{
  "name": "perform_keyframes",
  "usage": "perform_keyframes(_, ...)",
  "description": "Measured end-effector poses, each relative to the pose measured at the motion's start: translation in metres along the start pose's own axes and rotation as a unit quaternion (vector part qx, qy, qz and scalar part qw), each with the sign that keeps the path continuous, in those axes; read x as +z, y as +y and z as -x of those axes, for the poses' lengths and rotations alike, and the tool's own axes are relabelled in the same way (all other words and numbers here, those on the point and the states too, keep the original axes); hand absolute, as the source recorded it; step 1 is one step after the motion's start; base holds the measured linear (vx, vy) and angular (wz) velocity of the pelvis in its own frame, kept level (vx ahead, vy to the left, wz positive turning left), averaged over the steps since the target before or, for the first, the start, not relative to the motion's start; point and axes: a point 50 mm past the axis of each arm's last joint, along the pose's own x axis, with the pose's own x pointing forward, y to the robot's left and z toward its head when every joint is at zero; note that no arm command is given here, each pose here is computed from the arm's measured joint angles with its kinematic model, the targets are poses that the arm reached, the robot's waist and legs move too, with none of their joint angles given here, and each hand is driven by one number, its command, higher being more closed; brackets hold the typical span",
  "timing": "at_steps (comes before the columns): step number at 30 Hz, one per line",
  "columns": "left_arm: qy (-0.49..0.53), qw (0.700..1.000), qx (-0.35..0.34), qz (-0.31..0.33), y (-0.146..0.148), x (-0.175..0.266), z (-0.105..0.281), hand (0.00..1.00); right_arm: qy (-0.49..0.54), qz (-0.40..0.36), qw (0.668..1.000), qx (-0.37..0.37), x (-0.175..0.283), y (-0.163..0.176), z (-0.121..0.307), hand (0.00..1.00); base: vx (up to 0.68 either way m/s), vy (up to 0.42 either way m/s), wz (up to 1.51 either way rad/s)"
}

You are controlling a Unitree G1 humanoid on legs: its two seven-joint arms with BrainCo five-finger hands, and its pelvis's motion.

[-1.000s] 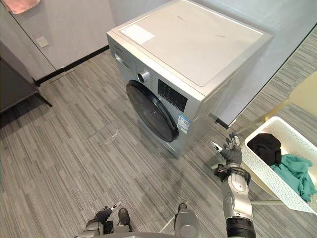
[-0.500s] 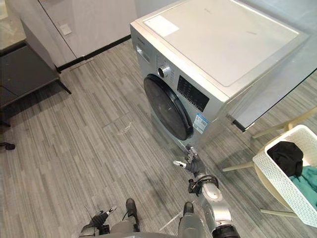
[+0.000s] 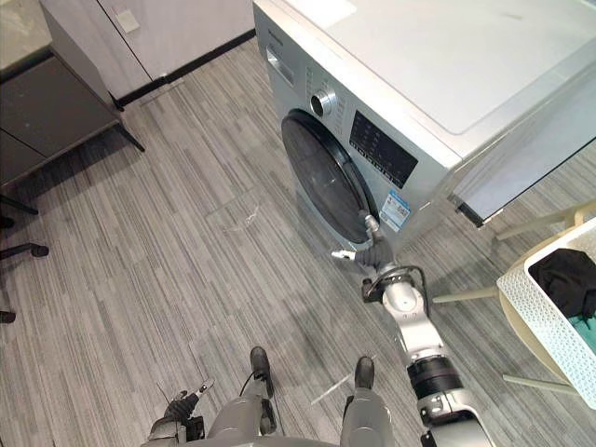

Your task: Pick up the laundry basket with both hands and put the clothes into the washing machine.

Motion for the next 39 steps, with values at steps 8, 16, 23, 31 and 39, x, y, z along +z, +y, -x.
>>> perform_keyframes(8,-0.010,0.999,0.012,0.037,0.001,0.005,0.000,0.00,-0.025,-0.029,0.997,-0.072,0.040,-0.043,-0.041,0.00,-0.03,0.012,-0.03)
perform_keyframes(16,-0.040,0.996,0.027,0.074,0.003,0.020,0.000,0.00,-0.067,-0.048,0.991,-0.101,0.103,-0.062,-0.077,0.00,-0.02,0.025,0.16)
perform_keyframes(23,-0.076,0.992,0.024,0.098,0.003,0.037,0.001,0.00,-0.115,-0.063,0.984,-0.124,0.158,-0.072,-0.092,0.00,-0.04,0.031,0.09)
perform_keyframes(31,-0.126,0.986,0.007,0.105,-0.009,0.061,0.006,0.00,-0.148,-0.105,0.967,-0.177,0.190,-0.093,-0.091,0.00,-0.06,0.032,0.11)
perform_keyframes(39,-0.123,0.987,0.011,0.102,-0.013,0.060,0.007,0.00,-0.181,-0.104,0.974,-0.091,0.161,-0.024,-0.079,0.00,0.05,-0.036,0.01)
